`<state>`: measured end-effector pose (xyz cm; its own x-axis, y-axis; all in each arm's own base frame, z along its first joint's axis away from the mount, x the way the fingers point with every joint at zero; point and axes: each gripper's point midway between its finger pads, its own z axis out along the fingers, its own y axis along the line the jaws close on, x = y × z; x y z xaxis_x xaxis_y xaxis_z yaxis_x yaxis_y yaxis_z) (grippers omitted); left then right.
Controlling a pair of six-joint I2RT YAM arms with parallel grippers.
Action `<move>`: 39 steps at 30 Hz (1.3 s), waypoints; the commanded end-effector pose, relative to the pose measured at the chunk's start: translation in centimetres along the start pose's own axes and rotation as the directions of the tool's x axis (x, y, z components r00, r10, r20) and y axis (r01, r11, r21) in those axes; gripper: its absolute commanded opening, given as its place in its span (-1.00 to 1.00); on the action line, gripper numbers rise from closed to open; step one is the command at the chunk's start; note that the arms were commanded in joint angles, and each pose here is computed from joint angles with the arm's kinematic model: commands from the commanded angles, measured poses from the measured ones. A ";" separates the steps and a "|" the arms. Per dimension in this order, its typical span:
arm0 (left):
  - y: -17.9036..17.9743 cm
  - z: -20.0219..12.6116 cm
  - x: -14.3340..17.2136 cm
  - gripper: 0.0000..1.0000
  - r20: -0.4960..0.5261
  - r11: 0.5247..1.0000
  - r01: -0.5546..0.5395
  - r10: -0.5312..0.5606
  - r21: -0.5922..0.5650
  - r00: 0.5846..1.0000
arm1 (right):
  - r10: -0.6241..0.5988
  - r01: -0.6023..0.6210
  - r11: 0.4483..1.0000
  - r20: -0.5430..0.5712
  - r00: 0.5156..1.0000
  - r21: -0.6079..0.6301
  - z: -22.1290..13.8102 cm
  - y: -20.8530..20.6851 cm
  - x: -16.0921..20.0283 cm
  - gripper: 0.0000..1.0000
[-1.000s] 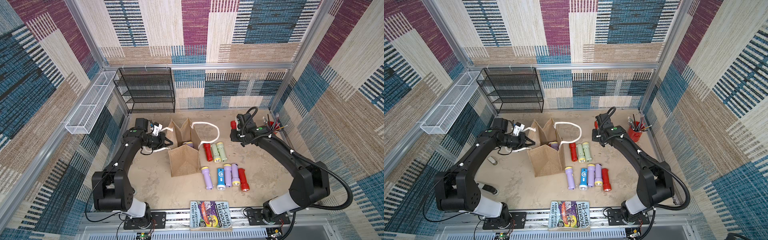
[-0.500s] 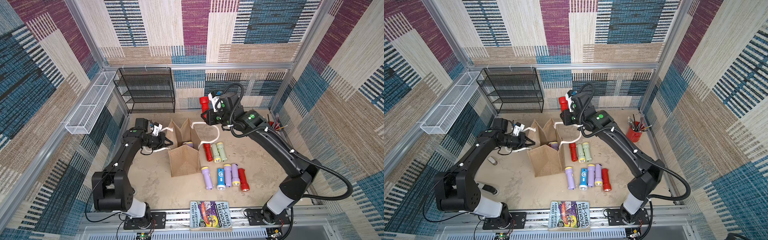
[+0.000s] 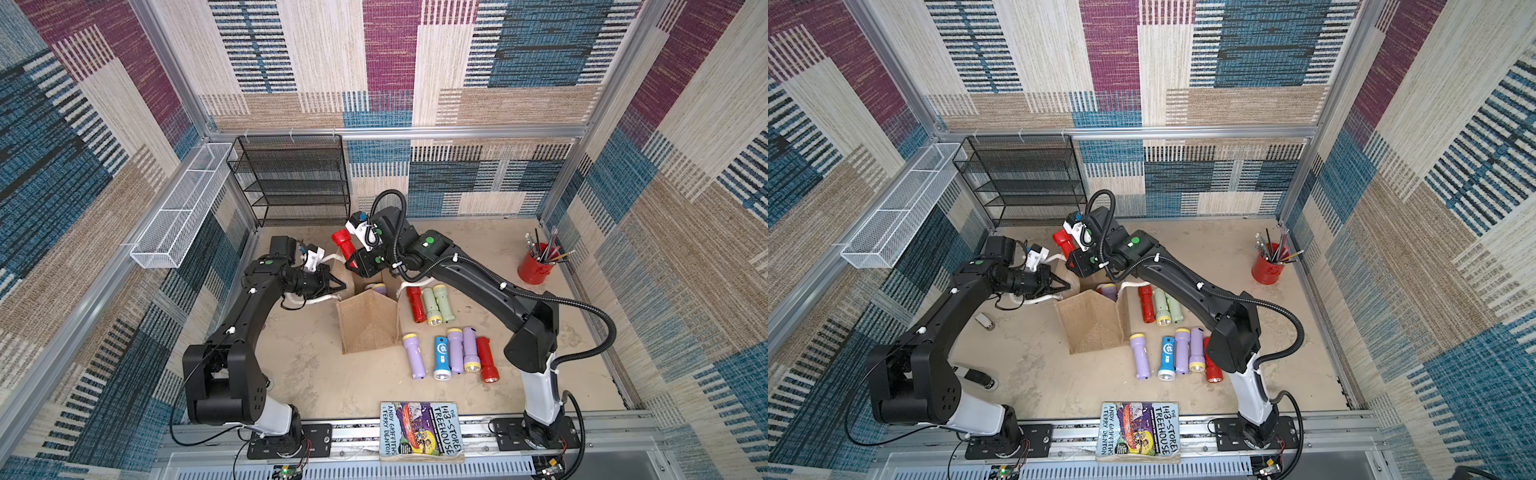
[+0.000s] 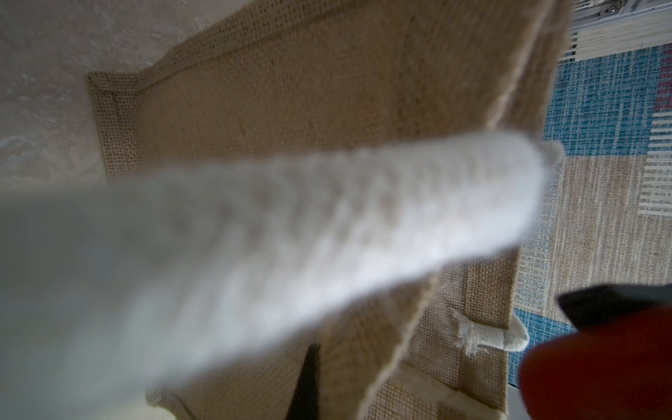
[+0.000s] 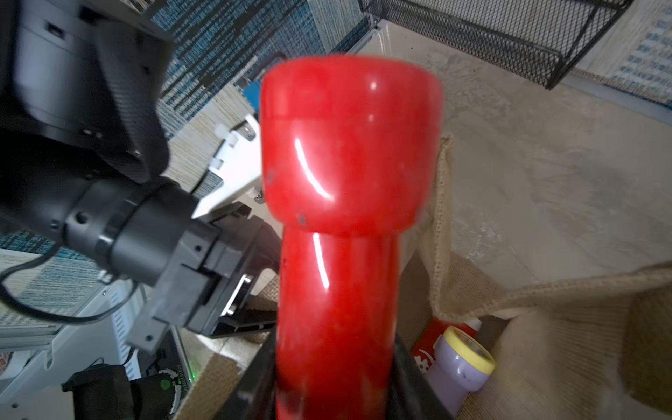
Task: Put the flashlights into the tote bags
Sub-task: Place the flashlight in the canvas bag.
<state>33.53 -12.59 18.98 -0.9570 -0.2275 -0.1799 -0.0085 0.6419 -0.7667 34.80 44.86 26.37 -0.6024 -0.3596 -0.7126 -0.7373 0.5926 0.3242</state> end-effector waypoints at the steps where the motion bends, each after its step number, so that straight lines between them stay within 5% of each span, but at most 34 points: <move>1: -0.6 -0.2 0.1 -0.95 -0.005 0.999 -0.021 0.021 0.028 1.000 | -0.031 0.027 0.998 -0.058 0.998 -0.057 1.1 0.6 1.8 -0.33; 16: -0.8 -0.2 0.1 -0.95 -0.003 0.999 -0.023 0.023 0.038 1.000 | 0.052 -0.061 0.998 -0.270 0.961 -0.027 2.6 -1.4 12.3 -0.33; 29: -0.2 0.2 0.2 -0.95 -0.012 1.000 -0.010 0.011 0.028 1.000 | 0.147 -0.156 0.988 -0.402 0.904 0.012 6.4 -2.7 15.3 -0.30; 39: 0.0 0.3 0.2 -0.95 -0.017 1.000 -0.001 0.001 0.024 1.000 | 0.177 -0.183 0.982 -0.472 0.864 0.034 7.3 -3.3 18.2 -0.06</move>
<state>33.49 -12.95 18.88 -0.9609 -0.2198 -0.1685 -0.0052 0.6227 -0.7825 29.03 42.33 9.14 -0.7908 -0.5291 -0.3078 -0.6112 0.6546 0.4449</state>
